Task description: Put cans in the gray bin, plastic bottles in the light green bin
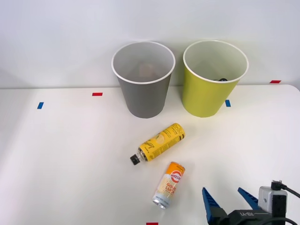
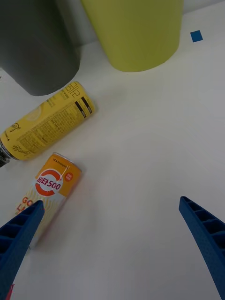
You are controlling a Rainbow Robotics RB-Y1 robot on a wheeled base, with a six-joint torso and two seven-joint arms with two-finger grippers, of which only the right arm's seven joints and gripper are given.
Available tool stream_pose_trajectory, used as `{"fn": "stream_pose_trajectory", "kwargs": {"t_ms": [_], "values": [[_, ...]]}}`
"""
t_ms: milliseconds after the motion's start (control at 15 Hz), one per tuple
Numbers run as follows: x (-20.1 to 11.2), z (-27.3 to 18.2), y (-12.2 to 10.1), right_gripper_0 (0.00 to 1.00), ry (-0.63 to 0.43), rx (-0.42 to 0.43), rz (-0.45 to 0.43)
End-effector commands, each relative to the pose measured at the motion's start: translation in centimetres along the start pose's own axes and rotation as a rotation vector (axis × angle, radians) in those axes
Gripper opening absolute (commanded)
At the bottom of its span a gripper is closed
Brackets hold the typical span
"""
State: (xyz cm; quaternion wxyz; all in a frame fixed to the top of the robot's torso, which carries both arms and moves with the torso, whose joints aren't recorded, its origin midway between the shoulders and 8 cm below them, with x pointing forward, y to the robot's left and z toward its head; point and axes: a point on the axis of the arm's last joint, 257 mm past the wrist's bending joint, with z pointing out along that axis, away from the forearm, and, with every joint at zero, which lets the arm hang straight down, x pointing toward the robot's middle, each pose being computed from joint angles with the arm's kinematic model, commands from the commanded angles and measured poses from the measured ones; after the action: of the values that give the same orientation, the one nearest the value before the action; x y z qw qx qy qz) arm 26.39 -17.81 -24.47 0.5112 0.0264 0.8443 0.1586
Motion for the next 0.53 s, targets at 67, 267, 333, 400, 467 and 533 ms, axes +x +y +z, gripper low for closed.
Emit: {"fn": "stream_pose_trajectory", "kwargs": {"t_ms": [67, 267, 333, 400, 467, 533], "values": [[0.5, 0.4, 0.7, 1.0, 0.055, -0.055, 0.052], [0.2, 0.7, 2.2, 1.0, 0.144, -0.086, 0.172], [0.0, 0.7, 2.5, 1.0, 0.18, -0.085, 0.217], [0.6, 0.9, 2.3, 1.0, 0.221, -0.071, 0.254], [0.5, 1.3, 2.2, 1.0, 0.247, -0.06, 0.292], [0.1, 1.8, 2.2, 1.0, 0.268, -0.053, 0.32]]}}
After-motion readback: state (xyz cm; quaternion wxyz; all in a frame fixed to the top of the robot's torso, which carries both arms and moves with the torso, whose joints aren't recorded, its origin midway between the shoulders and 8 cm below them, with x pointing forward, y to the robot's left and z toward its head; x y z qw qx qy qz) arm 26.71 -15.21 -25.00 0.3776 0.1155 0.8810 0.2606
